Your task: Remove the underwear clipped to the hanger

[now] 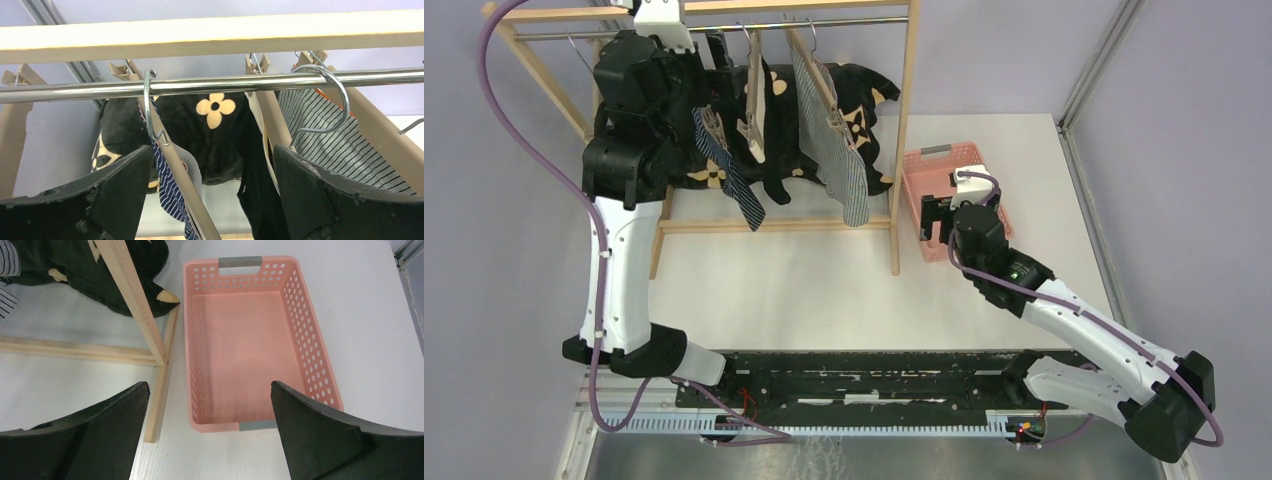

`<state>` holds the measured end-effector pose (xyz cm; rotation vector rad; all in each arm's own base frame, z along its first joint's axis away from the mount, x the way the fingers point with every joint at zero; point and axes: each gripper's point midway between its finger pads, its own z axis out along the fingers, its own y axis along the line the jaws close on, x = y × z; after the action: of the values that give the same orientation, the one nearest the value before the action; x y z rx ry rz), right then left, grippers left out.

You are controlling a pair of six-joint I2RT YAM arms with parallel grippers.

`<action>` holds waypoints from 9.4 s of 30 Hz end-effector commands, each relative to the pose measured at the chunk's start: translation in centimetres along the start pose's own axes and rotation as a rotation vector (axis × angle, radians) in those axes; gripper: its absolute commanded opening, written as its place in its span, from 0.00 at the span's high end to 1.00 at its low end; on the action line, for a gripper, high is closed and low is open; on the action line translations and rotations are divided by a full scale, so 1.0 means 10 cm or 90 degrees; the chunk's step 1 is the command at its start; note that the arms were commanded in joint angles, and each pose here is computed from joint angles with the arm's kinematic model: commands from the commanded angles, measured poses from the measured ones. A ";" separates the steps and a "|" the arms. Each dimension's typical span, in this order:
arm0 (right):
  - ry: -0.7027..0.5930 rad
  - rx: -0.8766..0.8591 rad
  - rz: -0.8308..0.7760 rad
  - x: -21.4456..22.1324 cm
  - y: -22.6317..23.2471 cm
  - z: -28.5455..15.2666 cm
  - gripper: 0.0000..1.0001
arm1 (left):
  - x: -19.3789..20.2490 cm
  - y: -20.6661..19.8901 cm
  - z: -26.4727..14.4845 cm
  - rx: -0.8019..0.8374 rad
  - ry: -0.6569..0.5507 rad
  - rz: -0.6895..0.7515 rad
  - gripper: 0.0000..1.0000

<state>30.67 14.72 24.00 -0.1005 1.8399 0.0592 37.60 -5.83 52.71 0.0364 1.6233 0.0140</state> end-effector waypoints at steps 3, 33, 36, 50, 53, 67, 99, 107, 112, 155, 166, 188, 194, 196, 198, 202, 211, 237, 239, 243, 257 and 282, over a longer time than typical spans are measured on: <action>-0.035 -0.005 0.017 -0.26 0.05 -0.01 0.00 | -0.22 -0.06 -0.17 0.055 -0.059 -0.069 0.13; -0.027 -0.015 0.025 -0.23 0.08 -0.03 0.00 | 0.19 0.23 -0.23 -0.056 -0.015 -0.109 0.45; -0.027 -0.012 0.022 -0.22 0.07 -0.03 0.00 | 0.19 0.26 -0.23 -0.067 -0.016 -0.108 0.46; -0.027 -0.001 0.025 -0.21 0.03 -0.05 0.00 | 0.31 0.25 -0.13 -0.072 -0.005 -0.101 0.60; -0.027 0.001 0.025 -0.21 0.02 -0.05 0.00 | 0.32 0.25 -0.11 -0.074 -0.006 -0.102 0.80; -0.023 0.006 0.023 -0.21 0.03 -0.02 0.00 | 0.32 0.30 -0.09 -0.090 -0.047 -0.109 0.97; 0.011 -0.011 -0.009 -0.01 0.16 0.12 0.00 | 0.42 0.38 -0.83 -0.047 -0.302 -0.128 0.97; 0.014 -0.017 -0.011 0.00 0.20 0.16 0.00 | 0.83 0.29 -0.90 -0.011 -0.262 -0.121 0.97; 0.022 -0.029 -0.013 0.03 0.27 0.20 0.00 | 1.11 0.29 -0.82 -0.021 -0.214 -0.100 0.97; 0.027 -0.295 -0.062 -0.61 1.02 -0.01 0.00 | 2.07 -1.03 -2.80 0.667 0.150 -0.034 0.97; -0.058 -0.523 -0.037 -1.11 1.21 -0.90 0.00 | 1.98 -1.15 -2.83 0.727 0.089 -0.039 0.97; -0.077 -0.804 -0.028 -1.22 1.61 -1.54 0.02 | 1.95 -1.25 -2.73 0.772 0.024 -0.029 0.97; -0.094 -0.825 -0.022 -1.27 1.60 -1.62 0.35 | 1.96 -1.24 -2.69 0.761 0.025 -0.033 0.97; -0.098 -0.835 -0.022 -1.27 1.60 -1.64 0.52 | 2.00 -1.25 -2.65 0.759 0.035 -0.037 0.97; -0.103 -0.846 -0.015 -1.31 1.60 -1.68 0.79 | 2.03 -1.25 -2.62 0.757 0.045 -0.042 0.97; -0.110 -0.857 -0.007 -1.35 1.59 -1.72 1.00 | 2.03 -1.24 -2.58 0.741 0.039 -0.045 0.97; -0.096 -0.658 0.008 -1.26 1.38 -1.18 0.27 | 1.89 -1.11 -2.32 0.628 0.008 -0.075 0.97; 0.419 -0.334 -0.118 1.73 1.28 -0.69 0.30 | 1.85 0.25 -1.96 0.043 0.065 -0.146 0.97; 0.442 -0.348 -0.121 1.87 1.36 -0.74 0.30 | 1.83 0.32 -1.97 0.021 0.064 -0.144 0.97; 0.474 -0.361 -0.150 2.13 1.48 -0.83 0.29 | 1.82 0.33 -2.00 0.018 0.062 -0.144 0.97; 0.464 -0.323 -0.168 2.10 1.39 -0.83 0.99 | 1.66 0.18 -2.37 0.107 0.025 -0.159 0.97; -0.080 -0.064 0.053 -0.72 -0.06 -1.16 0.99 | 0.97 0.41 -2.63 0.050 -0.107 -0.099 0.97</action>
<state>20.52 16.87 27.64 -0.2868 1.8876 0.2571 12.02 1.02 40.38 -0.1763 1.5990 -0.0865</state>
